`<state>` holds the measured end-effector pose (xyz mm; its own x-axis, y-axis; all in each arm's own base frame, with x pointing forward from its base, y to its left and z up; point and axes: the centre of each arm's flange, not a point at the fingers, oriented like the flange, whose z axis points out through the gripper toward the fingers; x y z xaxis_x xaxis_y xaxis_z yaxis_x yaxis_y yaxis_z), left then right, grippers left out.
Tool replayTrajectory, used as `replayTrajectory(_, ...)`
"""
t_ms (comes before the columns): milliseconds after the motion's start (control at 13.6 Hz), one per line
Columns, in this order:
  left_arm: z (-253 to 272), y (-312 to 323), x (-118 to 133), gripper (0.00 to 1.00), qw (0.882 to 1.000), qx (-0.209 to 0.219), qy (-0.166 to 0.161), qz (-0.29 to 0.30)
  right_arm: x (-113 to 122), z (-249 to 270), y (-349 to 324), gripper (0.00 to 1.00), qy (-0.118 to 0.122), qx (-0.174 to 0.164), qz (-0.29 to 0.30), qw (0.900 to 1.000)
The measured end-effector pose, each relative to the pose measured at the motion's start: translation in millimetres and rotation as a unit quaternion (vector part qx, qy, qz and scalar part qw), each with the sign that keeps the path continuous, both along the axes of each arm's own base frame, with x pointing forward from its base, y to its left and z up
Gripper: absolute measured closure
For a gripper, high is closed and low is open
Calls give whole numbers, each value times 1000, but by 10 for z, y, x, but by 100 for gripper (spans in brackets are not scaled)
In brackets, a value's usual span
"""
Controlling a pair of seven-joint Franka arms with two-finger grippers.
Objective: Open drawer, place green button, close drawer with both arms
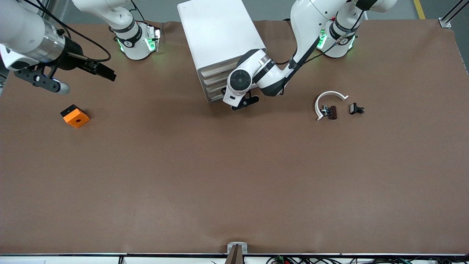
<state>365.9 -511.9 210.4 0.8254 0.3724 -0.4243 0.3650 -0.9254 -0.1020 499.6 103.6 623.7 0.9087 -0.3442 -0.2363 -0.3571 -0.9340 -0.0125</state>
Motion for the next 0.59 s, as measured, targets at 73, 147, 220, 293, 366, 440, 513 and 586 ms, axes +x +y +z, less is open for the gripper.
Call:
replayTrajectory(73, 61, 72, 220, 0, 1000, -2, -12, 16, 4, -8, -162, 0, -7, 6, 11, 1000)
replayTrajectory(147, 140, 179, 493, 0, 999, -2, -33, 30, 21, -44, -327, 0, -13, 12, 20, 1000)
replayTrajectory(220, 231, 305, 771, 0, 997, 3, -62, 35, 40, -98, -492, 0, -23, 13, 30, 999)
replayTrajectory(293, 317, 435, 1016, 0, 995, 10, -92, 36, 52, -172, -649, 0, -34, 13, 43, 998)
replayTrajectory(366, 391, 578, 1231, 0, 992, 19, -117, 37, 53, -244, -792, 0, -46, 14, 56, 997)
replayTrajectory(440, 473, 745, 1443, 0, 989, 28, -139, 41, 48, -302, -918, 0, -57, 16, 66, 996)
replayTrajectory(513, 558, 935, 1653, 0, 986, 34, -157, 49, 45, -325, -1017, 0, -68, 17, 72, 995)
replayTrajectory(586, 653, 1163, 1871, 0, 982, 40, -173, 62, 49, -319, -1080, 0, -79, 11, 75, 994)
